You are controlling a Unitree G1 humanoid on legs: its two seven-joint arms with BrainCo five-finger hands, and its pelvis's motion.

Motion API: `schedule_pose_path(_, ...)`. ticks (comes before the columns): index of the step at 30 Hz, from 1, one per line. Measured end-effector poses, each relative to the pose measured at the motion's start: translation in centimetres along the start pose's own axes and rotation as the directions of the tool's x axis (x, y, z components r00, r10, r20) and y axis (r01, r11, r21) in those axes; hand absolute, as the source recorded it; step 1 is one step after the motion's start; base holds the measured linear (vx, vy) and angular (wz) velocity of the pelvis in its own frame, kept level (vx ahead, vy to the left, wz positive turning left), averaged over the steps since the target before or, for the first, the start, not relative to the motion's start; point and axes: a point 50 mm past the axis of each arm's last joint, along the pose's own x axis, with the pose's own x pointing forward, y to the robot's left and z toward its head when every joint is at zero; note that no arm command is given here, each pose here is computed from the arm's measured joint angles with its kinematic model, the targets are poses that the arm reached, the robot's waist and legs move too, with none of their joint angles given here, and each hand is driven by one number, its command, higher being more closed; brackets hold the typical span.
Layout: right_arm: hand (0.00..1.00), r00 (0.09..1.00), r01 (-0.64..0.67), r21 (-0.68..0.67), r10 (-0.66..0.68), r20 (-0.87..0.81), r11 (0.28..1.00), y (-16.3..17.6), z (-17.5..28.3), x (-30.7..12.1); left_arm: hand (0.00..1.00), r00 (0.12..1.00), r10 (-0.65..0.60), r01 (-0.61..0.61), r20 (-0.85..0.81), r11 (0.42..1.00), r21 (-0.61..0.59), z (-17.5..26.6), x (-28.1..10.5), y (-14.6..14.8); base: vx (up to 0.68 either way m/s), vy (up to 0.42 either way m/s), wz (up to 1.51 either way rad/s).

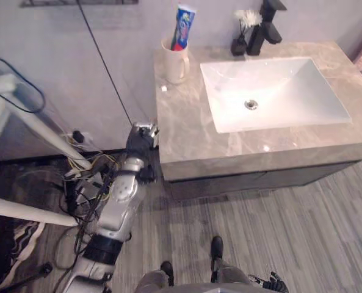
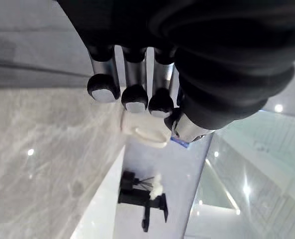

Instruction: Organize washtable

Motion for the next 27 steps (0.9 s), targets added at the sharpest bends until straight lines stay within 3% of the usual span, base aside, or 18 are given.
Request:
schedule_pose_path(3, 0.0, 1.0, -0.012, -0.018, 0.012, -0.018, 1.0, -0.1, -0.4, 0.0, 1.0, 0.998, 0.027, -0.024, -0.049, 0.999, 0.046, -1.1, -2.7, 1.1, -0.01, -0.041, 0.23)
schedule_pose_path(6, 0.0, 0.999, -0.015, -0.021, 0.014, -0.041, 1.0, 0.0, -0.9, 0.0, 1.0, 0.969, 0.167, -0.159, -0.184, 0.986, 0.054, -3.7, -6.2, 3.5, -0.01, -0.033, 0.3)
schedule_pose_path(9, 0.0, 0.997, -0.015, -0.024, 0.014, -0.073, 1.0, -0.1, -1.6, -0.1, 1.0, 0.867, 0.316, -0.296, -0.385, 0.948, 0.113, -8.0, -10.3, 5.7, -0.04, -0.015, 0.39)
schedule_pose_path(12, 0.0, 0.994, -0.023, -0.033, 0.02, -0.103, 0.999, -0.1, -2.3, -0.2, 1.0, 0.637, 0.436, -0.397, -0.636, 0.893, 0.213, -13.3, -16.1, 7.6, 0.0, -0.016, 0.45)
schedule_pose_path(14, 0.0, 0.993, -0.026, -0.035, 0.022, -0.12, 0.999, 0.0, -2.6, -0.3, 1.0, 0.376, 0.486, -0.42, -0.789, 0.848, 0.322, -16.3, -22.0, 8.7, 0.03, 0.003, 0.37)
schedule_pose_path(18, 0.0, 0.993, -0.028, -0.042, 0.023, -0.116, 0.999, 0.0, -2.4, -0.1, 1.0, 0.003, 0.471, -0.385, -0.882, 0.815, 0.433, -18.1, -30.2, 8.1, 0.02, 0.01, 0.1)
schedule_pose_path(22, 0.0, 0.991, -0.029, -0.034, 0.025, -0.133, 0.999, 0.3, -2.2, 0.1, 1.0, -0.181, 0.43, -0.439, -0.885, 0.769, 0.464, -17.8, -34.4, 7.7, 0.01, 0.016, -0.12)
schedule_pose_path(23, 0.0, 0.991, -0.031, -0.041, 0.025, -0.133, 0.999, 0.3, -2.1, 0.1, 0.0, -0.194, 0.424, -0.443, -0.885, 0.767, 0.465, -17.7, -34.6, 7.7, 0.03, 0.016, -0.21)
schedule_pose_path(27, 0.0, 0.987, -0.04, -0.054, 0.031, -0.158, 0.998, 0.3, -2.4, 0.2, 0.0, -0.234, 0.403, -0.479, -0.885, 0.744, 0.466, -17.7, -35.4, 7.5, 0.04, 0.004, -0.1)
